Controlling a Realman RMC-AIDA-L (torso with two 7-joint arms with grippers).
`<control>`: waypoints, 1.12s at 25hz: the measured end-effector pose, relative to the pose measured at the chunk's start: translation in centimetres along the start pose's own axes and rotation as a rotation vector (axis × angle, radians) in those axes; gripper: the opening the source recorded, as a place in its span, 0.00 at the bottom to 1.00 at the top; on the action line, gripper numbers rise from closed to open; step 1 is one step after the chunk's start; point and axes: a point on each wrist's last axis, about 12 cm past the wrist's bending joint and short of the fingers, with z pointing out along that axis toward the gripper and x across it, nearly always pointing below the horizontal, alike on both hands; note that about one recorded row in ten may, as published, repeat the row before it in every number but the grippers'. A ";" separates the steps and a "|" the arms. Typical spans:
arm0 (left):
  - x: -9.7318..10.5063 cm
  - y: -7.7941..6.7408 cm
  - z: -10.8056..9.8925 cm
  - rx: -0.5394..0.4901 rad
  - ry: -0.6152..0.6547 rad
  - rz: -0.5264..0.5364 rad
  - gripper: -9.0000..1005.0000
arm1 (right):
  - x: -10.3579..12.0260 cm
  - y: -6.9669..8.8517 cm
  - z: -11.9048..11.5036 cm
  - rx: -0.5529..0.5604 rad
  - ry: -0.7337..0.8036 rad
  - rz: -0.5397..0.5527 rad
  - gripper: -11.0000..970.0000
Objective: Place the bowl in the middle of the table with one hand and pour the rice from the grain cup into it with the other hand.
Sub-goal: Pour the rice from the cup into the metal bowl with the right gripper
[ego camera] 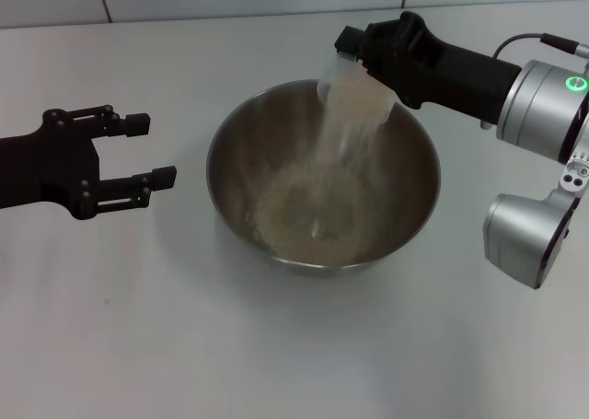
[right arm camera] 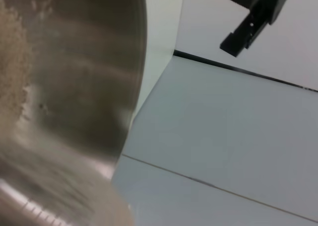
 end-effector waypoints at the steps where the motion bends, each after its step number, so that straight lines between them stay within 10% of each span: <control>1: 0.0 0.0 0.0 0.000 0.000 0.000 0.72 | -0.1 0.0 0.0 -0.001 -0.003 -0.004 0.04; 28: -0.2 0.2 0.1 -0.004 0.000 0.009 0.72 | -1.3 -0.4 0.3 0.018 -0.029 -0.200 0.04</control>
